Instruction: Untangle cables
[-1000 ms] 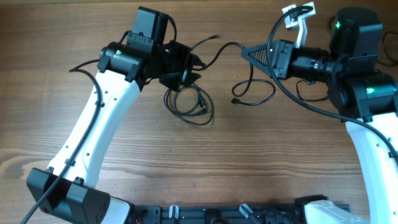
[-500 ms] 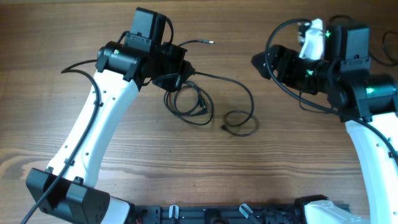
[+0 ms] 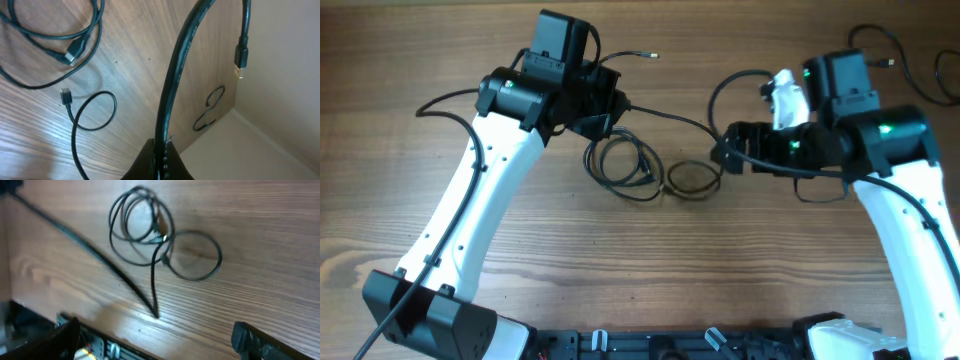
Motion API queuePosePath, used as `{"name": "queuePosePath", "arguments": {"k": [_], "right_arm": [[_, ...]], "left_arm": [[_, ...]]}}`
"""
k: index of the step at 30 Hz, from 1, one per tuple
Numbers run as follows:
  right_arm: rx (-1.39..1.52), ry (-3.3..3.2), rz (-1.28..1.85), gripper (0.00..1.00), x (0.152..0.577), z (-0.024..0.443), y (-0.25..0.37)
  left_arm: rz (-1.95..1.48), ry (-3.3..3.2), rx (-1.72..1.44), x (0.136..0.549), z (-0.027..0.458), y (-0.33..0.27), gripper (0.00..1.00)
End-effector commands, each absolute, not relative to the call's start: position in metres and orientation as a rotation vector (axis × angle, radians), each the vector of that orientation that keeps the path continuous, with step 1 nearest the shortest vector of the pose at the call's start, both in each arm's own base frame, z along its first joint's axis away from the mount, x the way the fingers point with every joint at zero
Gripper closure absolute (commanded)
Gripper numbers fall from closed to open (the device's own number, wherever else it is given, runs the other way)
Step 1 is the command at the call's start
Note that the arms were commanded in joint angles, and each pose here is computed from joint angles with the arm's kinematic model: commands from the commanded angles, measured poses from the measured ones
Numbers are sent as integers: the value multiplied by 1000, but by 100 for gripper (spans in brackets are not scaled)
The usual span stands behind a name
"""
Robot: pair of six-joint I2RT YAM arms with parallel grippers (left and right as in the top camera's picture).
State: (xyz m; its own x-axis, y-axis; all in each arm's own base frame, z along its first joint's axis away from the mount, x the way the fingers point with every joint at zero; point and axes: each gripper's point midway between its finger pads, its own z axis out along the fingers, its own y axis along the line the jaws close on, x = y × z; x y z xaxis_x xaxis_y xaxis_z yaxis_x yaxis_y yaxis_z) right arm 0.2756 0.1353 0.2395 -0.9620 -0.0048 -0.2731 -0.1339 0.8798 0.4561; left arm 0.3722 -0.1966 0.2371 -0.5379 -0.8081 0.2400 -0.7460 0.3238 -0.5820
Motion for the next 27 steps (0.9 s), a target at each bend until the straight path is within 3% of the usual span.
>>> {"name": "queuePosePath", "arguments": {"k": [1,5,7,8,9,13,16,20,27], "right_arm": [[-343,2760,722,0,267,239,157],[-421,2740,609,1,269,235,163],[-431,2708,566,9,279,235,164],[-440,2685,564,14,284,236,166],[-459,2656,558,26,291,237,168],[-441,2657,454,43,311,224,163],[-429,2692,430,65,318,211,162],[-423,2660,434,68,325,215,164],[-432,2573,473,60,331,242,170]], "left_arm": [[-1002,2406,-1490,380,246,-186,96],[-1041,2398,-1532,383,248,-177,96],[-1153,2454,-1522,376,253,-188,96],[-1187,2473,-1515,373,255,-193,96],[-1222,2494,-1507,370,257,-197,96],[-1290,2531,-1489,364,262,-205,96],[-1281,2524,-1491,366,261,-203,96],[-1216,2490,-1505,371,257,-196,96],[-1092,2429,-1535,382,247,-181,96]]}}
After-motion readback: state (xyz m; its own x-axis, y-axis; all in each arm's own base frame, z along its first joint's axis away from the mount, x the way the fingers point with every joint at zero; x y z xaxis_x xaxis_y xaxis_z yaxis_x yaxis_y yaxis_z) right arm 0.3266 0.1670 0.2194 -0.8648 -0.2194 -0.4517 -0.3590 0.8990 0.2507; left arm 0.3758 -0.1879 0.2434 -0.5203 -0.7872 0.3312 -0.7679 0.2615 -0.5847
